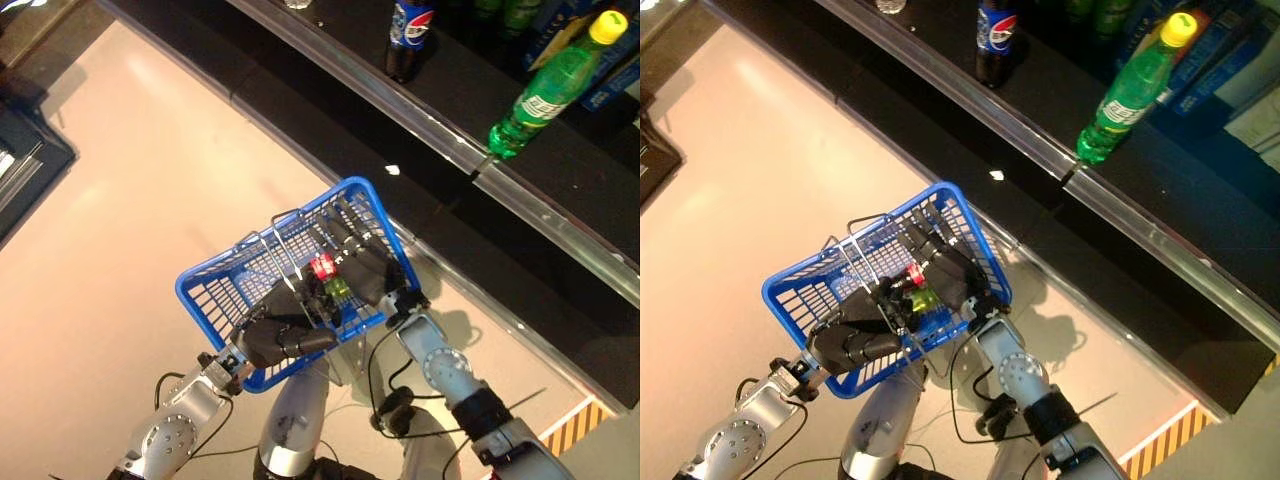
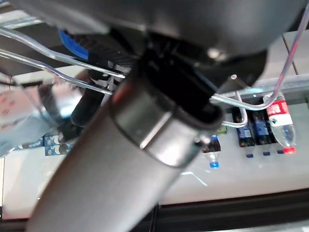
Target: Pick up the drink and place into the basket.
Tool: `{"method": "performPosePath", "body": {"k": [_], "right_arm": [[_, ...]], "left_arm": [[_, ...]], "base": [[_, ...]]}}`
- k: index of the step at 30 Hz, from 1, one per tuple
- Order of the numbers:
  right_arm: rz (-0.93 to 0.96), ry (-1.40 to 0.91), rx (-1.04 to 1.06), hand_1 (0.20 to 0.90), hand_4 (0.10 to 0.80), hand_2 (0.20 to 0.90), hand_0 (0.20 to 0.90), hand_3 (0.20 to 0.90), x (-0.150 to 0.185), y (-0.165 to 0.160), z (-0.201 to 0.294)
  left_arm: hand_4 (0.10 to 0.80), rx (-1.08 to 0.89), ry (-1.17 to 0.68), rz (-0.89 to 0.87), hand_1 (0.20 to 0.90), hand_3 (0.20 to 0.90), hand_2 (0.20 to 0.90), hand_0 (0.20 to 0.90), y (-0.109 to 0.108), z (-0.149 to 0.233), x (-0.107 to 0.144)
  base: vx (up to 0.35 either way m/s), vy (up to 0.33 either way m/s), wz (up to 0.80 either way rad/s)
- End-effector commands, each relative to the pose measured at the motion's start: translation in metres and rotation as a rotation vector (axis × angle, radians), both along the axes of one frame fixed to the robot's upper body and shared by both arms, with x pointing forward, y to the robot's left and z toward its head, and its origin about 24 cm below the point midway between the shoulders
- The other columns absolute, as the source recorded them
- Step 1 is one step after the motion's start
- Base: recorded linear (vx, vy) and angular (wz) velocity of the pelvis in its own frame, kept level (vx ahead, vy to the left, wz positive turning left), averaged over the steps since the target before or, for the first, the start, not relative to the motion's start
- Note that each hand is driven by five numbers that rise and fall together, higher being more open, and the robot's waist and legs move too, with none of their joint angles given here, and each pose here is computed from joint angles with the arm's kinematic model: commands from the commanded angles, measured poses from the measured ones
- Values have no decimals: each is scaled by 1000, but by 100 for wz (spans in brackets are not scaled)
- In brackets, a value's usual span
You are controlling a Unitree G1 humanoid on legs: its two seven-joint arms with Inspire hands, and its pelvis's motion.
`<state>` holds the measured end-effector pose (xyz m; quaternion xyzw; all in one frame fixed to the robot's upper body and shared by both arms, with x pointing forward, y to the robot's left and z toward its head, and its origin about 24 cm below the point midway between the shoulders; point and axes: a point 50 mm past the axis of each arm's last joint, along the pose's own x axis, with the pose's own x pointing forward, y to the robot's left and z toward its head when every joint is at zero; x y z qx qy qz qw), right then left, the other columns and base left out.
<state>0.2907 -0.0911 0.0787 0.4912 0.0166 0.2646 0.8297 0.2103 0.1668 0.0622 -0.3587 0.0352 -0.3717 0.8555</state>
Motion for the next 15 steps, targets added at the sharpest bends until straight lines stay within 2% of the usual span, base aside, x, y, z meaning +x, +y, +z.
{"method": "performPosePath", "body": {"k": [1, 4, 7, 9, 11, 13, 15], "right_arm": [[27, -349, 89, 900, 800, 900, 900, 900, -11, -4, 58], [13, -397, 94, 900, 800, 900, 900, 900, -19, -16, 61], [15, -430, 49, 900, 800, 900, 900, 900, -29, -25, 57], [27, -419, 21, 900, 800, 900, 900, 900, -33, -27, 50], [30, -379, -15, 900, 800, 900, 900, 900, -39, -33, 35], [22, -347, -39, 900, 800, 900, 900, 900, -42, -37, 27], [-40, -227, -45, 900, 800, 900, 900, 900, -46, -50, 4]], "left_arm": [[100, -373, -590, -91, 300, 200, 300, 300, -17, 102, -17], [100, -361, -551, -23, 300, 200, 300, 300, -12, 95, -15], [100, -314, -453, 168, 300, 200, 300, 300, 1, 82, -6], [100, -290, -369, 312, 300, 200, 300, 300, 13, 68, 3], [100, -188, -296, 485, 300, 200, 300, 300, 31, 49, 11], [100, -145, -267, 551, 300, 200, 300, 300, 40, 40, 13], [100, -71, -186, 684, 300, 200, 300, 300, 57, 19, 10]], "base": [[-12, 12, -13], [-13, 25, -17], [-6, 56, -27], [32, 97, -28], [52, 118, -29], [29, 65, -44], [38, 64, -39]]}}
